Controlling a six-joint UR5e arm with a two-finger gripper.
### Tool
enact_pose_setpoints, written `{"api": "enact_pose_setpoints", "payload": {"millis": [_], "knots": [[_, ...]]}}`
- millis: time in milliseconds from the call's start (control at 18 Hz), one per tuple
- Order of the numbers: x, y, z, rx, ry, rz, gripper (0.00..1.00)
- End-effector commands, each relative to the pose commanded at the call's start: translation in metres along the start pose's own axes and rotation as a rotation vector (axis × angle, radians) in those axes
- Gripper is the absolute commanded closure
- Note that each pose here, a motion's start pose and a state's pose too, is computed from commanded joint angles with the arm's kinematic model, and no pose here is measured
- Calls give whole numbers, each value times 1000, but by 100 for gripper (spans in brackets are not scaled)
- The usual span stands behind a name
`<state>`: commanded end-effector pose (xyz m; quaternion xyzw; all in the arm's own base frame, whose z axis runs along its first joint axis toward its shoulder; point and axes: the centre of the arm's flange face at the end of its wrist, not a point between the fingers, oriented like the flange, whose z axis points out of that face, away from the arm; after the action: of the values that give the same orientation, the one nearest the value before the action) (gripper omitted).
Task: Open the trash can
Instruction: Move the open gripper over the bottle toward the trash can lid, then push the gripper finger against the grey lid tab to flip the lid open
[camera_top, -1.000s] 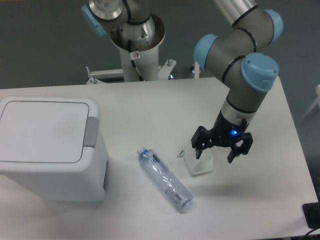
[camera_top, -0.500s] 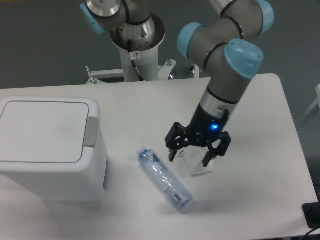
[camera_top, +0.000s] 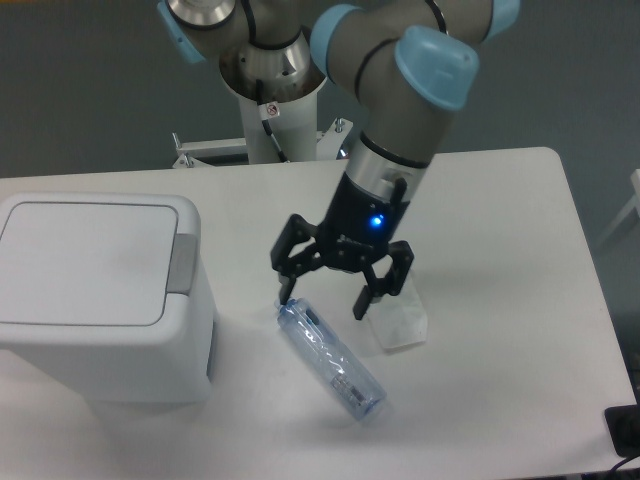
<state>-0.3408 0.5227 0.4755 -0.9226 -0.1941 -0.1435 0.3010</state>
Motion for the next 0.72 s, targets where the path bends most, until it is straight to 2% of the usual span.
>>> {"api": "enact_pose_setpoints", "payload": {"millis": [333,722], "knots": [[43,5,3,-7,22,57,0],[52,15,17,-33,34,76,0]]}}
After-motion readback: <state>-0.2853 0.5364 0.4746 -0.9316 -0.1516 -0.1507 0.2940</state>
